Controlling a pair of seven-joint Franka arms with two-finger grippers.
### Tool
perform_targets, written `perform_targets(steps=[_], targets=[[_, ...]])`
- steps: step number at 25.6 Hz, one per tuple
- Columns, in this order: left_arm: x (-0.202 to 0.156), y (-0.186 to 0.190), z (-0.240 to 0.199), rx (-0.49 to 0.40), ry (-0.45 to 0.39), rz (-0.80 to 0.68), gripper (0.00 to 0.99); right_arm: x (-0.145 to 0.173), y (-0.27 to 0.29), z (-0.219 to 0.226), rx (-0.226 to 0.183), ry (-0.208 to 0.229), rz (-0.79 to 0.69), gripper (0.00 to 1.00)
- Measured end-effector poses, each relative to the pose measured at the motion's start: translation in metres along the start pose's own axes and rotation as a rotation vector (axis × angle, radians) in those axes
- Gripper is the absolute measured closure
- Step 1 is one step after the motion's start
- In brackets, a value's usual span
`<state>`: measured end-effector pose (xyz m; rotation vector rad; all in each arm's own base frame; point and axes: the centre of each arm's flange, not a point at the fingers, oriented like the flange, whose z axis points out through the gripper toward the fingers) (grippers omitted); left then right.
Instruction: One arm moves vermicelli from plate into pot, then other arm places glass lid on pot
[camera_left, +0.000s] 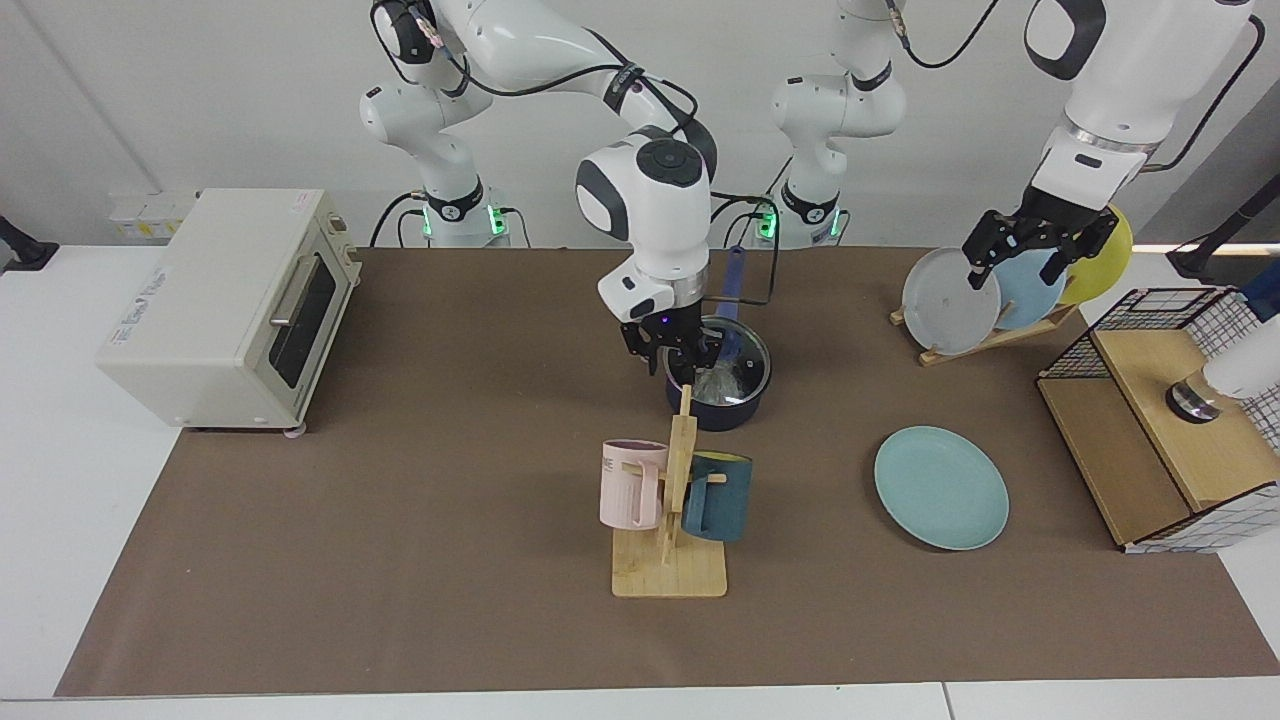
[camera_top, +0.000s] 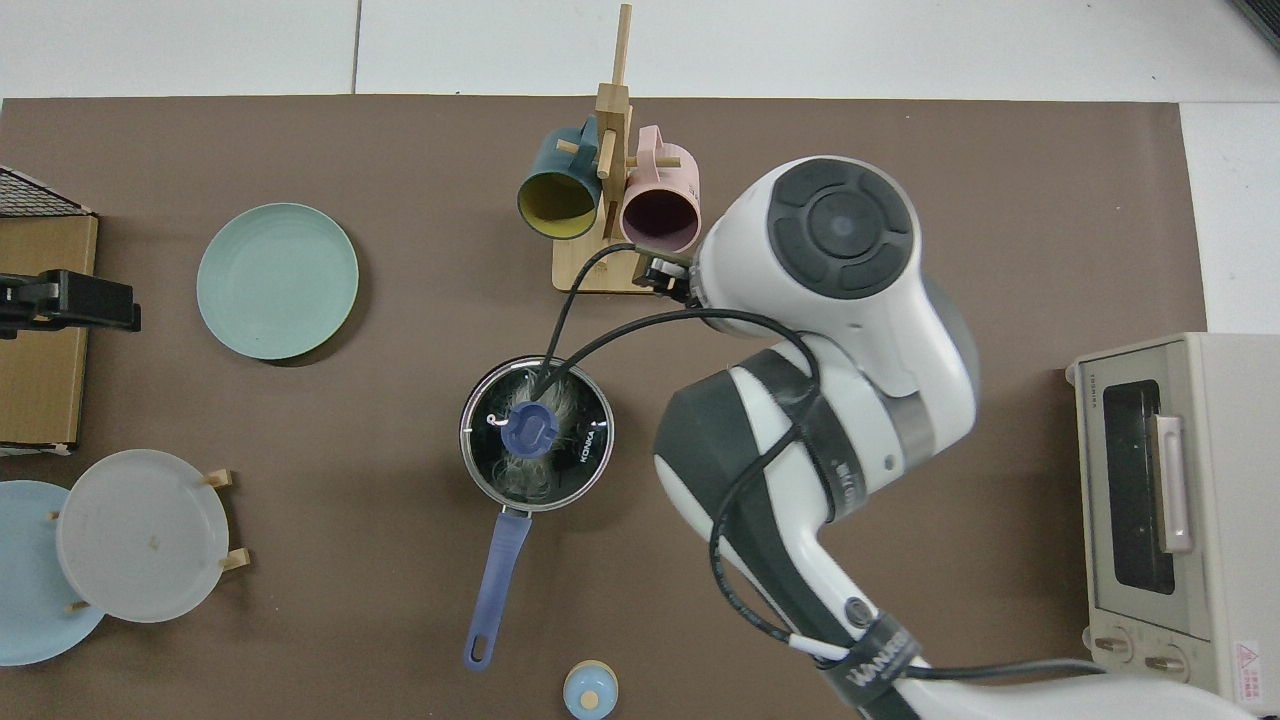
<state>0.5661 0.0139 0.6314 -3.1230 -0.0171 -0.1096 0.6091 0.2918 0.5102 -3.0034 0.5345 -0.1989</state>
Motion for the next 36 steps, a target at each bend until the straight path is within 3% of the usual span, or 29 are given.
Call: perform_targets(steps=[4,8,14,21,36], targets=[[0.0,0.0,0.0,0.0,0.0,0.0,0.0,0.022,0.033,-0.03,-0.038,0.008,-0.055,0.0],[0.0,0.0,0.0,0.0,0.0,0.0,0.0,0.024,0.045,-0.05,-0.094,0.007,-0.107,0.0],[0.0,0.0,0.0,0.0,0.0,0.0,0.0,0.017,0.077,-0.094,-0.136,-0.039,-0.139,0.0],[0.0,0.0,0.0,0.0,0.0,0.0,0.0,0.033,0.135,-0.134,-0.122,-0.065,-0.109,0.0],[0.0,0.0,0.0,0.0,0.0,0.0,0.0,0.051,0.166,-0.122,-0.132,-0.097,-0.133,0.0]])
